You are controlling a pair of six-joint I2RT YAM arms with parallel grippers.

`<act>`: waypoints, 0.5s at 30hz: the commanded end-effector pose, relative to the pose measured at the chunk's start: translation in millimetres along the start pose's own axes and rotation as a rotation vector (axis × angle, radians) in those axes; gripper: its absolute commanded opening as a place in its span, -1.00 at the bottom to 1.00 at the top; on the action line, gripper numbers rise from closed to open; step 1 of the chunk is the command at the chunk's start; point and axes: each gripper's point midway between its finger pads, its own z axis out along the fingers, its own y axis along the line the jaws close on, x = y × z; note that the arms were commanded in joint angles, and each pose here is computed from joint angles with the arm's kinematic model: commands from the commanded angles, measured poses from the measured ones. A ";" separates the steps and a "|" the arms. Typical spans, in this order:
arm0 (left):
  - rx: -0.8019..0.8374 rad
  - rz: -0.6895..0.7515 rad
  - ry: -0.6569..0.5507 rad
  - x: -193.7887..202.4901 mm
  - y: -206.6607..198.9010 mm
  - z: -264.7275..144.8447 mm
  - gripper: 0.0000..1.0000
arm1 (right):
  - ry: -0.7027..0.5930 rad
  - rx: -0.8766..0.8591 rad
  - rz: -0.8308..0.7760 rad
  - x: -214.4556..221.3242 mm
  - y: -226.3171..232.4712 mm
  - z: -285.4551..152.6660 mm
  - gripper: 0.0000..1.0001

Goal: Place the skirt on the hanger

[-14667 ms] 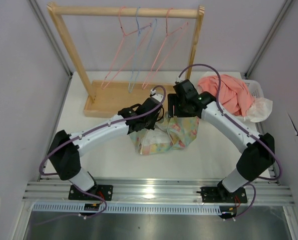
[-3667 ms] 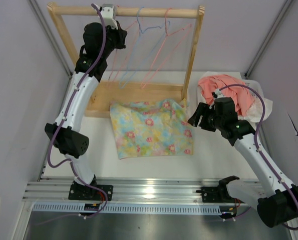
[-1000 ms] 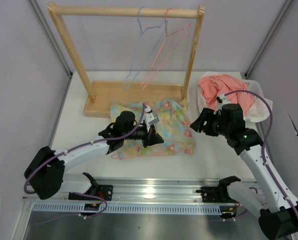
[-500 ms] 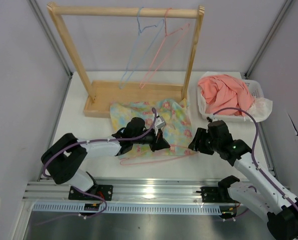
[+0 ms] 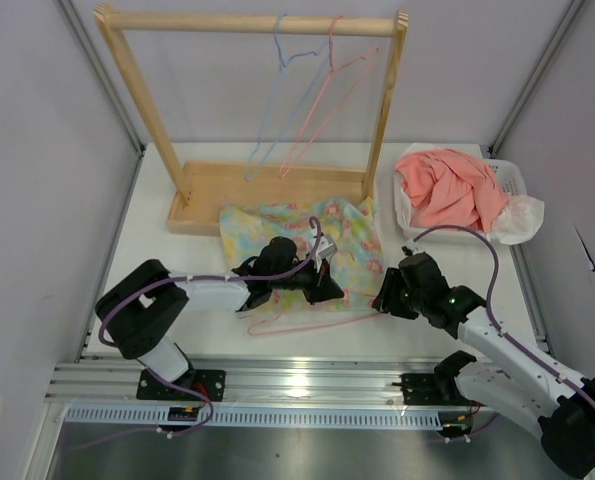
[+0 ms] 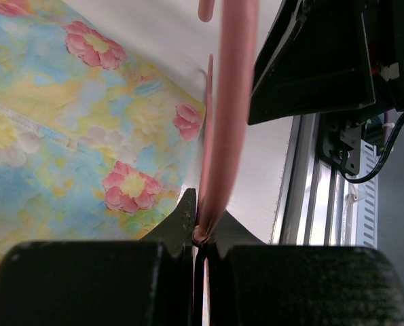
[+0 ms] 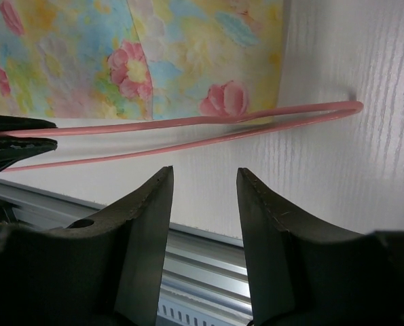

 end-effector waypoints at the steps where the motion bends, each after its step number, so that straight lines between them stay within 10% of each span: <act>1: -0.068 -0.001 0.055 2.3 15.0 10.9 -1.00 | -0.051 0.008 0.017 -5.8 0.1 12.3 -0.04; 15: -0.131 -0.033 0.224 41.9 38.9 16.9 -1.00 | -0.084 0.085 -0.011 -8.6 -14.5 38.1 -0.07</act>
